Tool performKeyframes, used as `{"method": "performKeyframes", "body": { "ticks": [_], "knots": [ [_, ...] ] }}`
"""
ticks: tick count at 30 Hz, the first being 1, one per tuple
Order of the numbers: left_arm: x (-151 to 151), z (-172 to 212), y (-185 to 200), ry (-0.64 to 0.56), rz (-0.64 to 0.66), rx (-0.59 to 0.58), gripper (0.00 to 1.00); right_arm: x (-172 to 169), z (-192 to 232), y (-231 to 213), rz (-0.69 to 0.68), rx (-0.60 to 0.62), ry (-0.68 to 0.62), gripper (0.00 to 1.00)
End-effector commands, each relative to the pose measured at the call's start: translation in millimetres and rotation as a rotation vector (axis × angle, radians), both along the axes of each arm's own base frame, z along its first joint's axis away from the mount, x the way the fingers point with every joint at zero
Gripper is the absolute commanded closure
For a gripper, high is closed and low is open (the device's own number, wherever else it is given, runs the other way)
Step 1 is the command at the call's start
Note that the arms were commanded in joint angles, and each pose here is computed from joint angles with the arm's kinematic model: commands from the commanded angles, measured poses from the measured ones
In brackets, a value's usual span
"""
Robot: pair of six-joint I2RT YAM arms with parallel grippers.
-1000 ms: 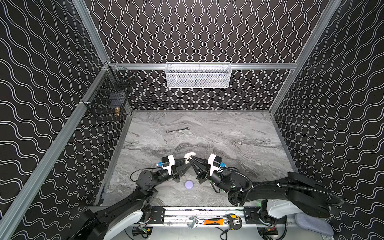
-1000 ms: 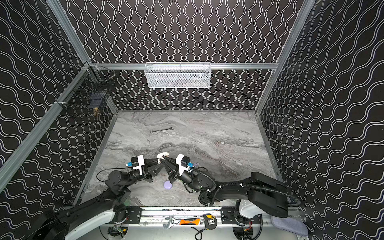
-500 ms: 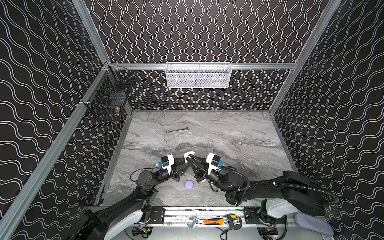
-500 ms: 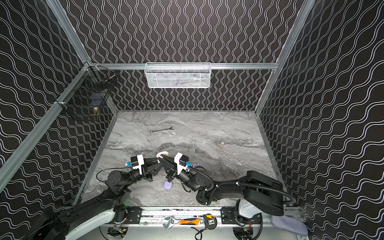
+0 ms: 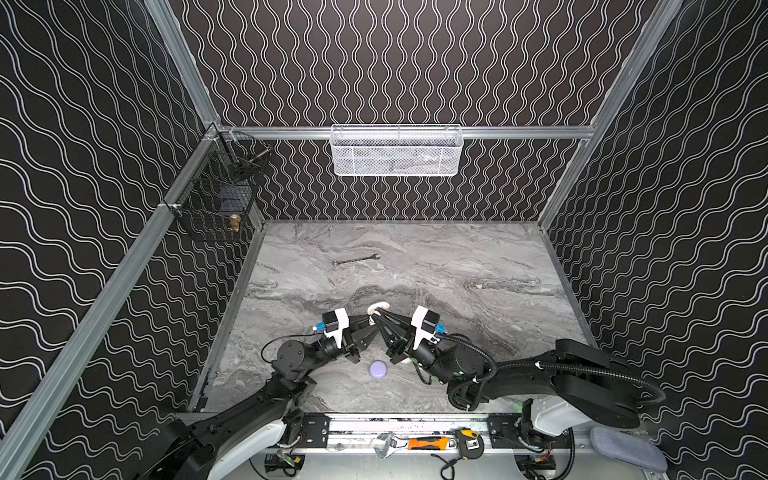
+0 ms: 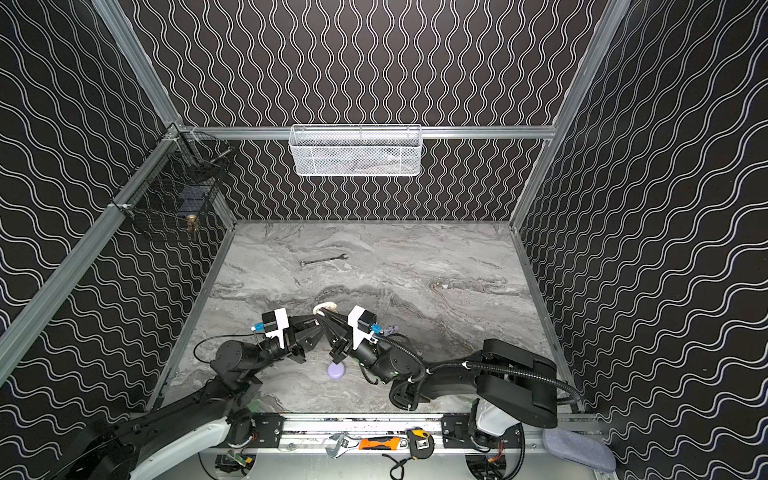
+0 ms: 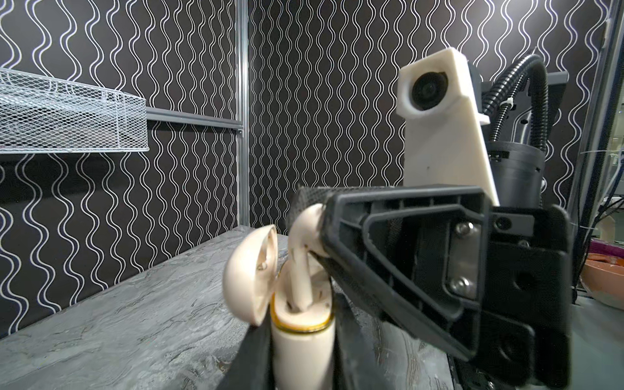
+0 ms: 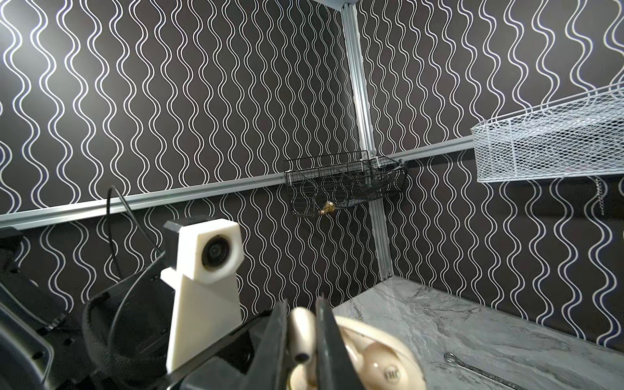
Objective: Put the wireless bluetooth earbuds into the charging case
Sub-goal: 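Press the earbud deeper into the case and open the right gripper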
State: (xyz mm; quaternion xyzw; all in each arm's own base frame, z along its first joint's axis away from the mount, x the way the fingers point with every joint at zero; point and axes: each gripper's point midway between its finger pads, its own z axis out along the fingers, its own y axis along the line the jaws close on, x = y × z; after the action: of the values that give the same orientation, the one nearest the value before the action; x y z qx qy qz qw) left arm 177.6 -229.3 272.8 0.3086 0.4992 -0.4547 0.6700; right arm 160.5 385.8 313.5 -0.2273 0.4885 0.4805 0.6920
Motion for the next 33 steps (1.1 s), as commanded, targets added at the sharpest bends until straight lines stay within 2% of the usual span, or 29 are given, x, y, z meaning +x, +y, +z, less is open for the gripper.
{"method": "performKeyframes", "body": {
  "ticks": [1, 20, 33],
  "knots": [
    [-5.1, 18.9, 4.5, -0.071, 0.005, -0.047, 1.00, -2.1, -6.7, 6.6, 0.021, -0.026, 0.006, 1.00],
    [-6.7, 19.4, 6.2, -0.082, 0.009, -0.051, 1.00, 7.4, -19.6, -2.3, -0.058, -0.065, 0.014, 1.00],
    [-6.7, 18.6, 5.8, -0.080, 0.008, -0.049, 1.00, -4.6, -26.7, 8.2, 0.027, -0.064, 0.038, 1.00]
  ]
}}
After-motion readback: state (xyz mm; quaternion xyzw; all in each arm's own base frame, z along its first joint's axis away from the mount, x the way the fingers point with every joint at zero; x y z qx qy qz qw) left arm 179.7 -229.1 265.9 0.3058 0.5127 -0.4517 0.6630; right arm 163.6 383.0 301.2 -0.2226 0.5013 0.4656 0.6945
